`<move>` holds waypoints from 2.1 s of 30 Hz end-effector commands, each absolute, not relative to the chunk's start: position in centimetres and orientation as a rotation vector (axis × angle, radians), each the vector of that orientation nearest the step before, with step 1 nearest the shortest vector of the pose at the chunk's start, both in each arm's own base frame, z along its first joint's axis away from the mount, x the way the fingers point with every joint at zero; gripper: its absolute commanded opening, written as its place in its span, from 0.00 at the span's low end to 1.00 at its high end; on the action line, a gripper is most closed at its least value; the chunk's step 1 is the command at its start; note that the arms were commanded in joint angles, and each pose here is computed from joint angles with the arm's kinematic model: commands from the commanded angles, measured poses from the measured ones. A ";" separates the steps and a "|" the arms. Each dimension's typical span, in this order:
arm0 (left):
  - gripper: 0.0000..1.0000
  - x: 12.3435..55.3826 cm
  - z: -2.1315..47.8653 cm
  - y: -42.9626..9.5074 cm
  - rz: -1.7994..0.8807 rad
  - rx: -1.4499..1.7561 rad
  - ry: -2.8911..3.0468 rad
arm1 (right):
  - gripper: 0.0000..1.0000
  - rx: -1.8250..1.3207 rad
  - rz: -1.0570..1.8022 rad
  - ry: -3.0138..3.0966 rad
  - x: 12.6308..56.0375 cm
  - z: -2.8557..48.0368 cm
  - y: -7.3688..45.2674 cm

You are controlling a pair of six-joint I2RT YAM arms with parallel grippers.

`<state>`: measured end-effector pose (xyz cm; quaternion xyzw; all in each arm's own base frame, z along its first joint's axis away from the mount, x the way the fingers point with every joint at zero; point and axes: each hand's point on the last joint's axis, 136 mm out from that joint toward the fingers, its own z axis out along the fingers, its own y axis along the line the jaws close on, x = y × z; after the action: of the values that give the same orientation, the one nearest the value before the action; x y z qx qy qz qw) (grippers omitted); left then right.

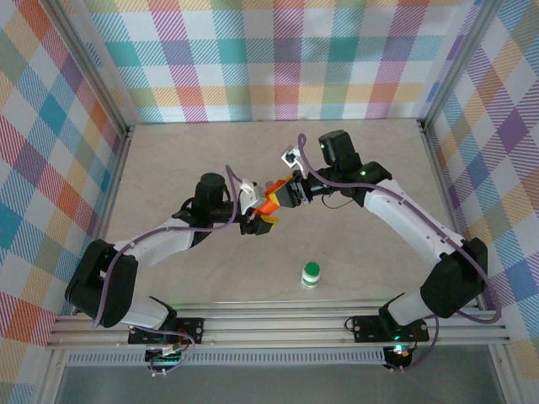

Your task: Sort the pills into containers

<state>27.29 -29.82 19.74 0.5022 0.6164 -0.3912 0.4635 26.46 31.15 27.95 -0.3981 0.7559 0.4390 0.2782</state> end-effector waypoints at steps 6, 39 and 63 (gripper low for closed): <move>0.57 26.4 22.9 -30.1 -0.958 1.251 1.407 | 0.46 -1.083 1.183 2.012 25.6 28.4 30.9; 0.05 31.8 22.9 -28.9 -0.813 0.894 1.552 | 0.83 -0.238 1.022 2.140 32.6 31.4 27.6; 0.30 31.6 23.5 -29.3 -0.781 0.885 1.531 | 0.48 -0.230 1.144 2.226 33.4 27.8 31.2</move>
<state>32.20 -28.99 20.02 0.3721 0.6925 -0.3255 0.5254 34.03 31.32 27.28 -0.0886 0.8536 0.4117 0.3066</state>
